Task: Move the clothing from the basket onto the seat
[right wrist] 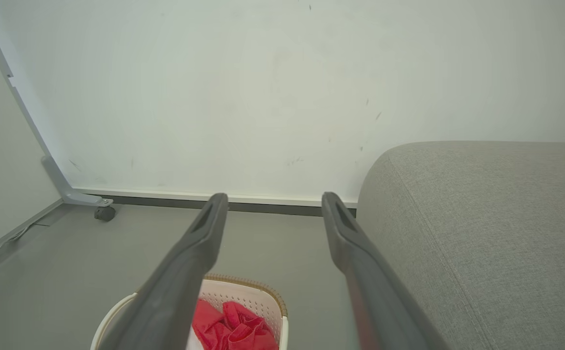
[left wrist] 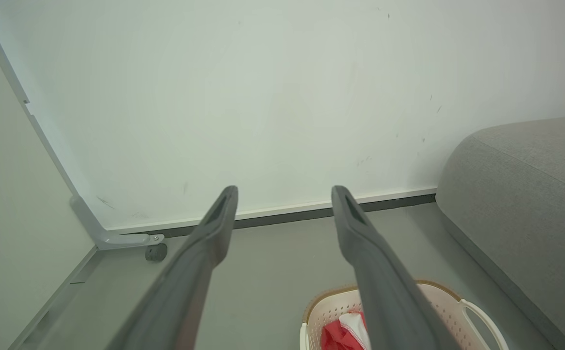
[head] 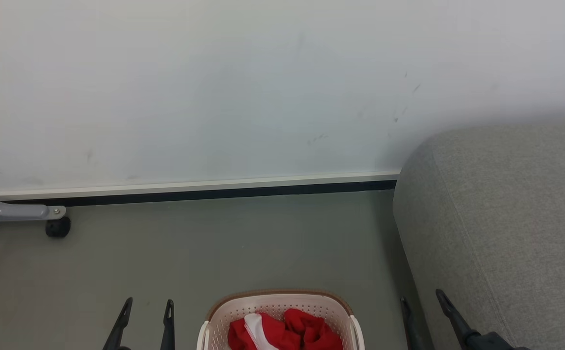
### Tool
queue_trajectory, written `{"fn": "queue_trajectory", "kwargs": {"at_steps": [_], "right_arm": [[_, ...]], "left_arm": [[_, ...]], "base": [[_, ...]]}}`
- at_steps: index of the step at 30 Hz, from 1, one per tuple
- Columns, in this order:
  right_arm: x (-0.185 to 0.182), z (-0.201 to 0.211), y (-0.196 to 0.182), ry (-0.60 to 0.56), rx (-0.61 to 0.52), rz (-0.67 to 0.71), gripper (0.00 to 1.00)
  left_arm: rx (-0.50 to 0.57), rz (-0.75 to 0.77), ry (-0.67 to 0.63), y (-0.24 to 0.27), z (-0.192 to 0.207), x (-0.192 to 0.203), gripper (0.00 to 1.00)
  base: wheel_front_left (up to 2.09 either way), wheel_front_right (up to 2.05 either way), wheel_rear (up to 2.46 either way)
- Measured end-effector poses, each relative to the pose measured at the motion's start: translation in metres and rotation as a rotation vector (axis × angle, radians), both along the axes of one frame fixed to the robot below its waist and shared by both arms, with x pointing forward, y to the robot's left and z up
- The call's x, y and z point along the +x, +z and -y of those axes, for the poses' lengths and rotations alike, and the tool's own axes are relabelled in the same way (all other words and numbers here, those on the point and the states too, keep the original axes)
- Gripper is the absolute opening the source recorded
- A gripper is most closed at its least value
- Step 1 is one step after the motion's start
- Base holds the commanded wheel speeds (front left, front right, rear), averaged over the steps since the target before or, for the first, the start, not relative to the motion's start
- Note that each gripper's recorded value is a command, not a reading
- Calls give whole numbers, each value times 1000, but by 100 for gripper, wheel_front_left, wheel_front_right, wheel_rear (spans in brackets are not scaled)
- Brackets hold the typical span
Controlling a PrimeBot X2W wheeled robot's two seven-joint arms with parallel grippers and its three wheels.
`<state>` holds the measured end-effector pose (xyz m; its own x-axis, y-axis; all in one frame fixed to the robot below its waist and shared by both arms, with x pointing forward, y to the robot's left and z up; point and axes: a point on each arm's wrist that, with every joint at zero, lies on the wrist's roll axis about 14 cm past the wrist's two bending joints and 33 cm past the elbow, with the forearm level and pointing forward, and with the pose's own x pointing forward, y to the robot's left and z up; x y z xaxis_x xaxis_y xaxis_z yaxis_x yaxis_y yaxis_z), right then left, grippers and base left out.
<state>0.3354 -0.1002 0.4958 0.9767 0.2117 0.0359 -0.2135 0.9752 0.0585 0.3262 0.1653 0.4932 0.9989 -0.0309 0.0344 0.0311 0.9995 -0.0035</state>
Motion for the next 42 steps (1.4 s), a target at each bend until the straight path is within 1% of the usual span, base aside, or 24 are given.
{"fn": "queue_trajectory", "kwargs": {"at_steps": [13, 18, 22, 31, 37, 42], "right_arm": [[5, 7, -5, -25, 3, -18, 100], [11, 16, -3, -56, 12, -14, 100], [19, 26, -6, -84, 3, -21, 100], [46, 53, -4, -144, -38, 0, 100], [61, 67, 4, -178, -61, 36, 100], [69, 71, 7, -187, -69, 53, 100]], "left_arm": [[8, -30, -20, -9, 4, 5, 100], [16, -54, -66, -16, 15, 10, 100], [23, -70, -125, -22, 31, 23, 100], [43, -189, -257, -64, 67, 42, 100], [40, -275, -311, -95, 88, 57, 100], [40, -329, -330, -114, 96, 70, 100]], "base": [[0, 0, 0], [0, 0, 0], [0, 0, 0], [0, 0, 0], [0, 0, 0], [0, 0, 0]]}}
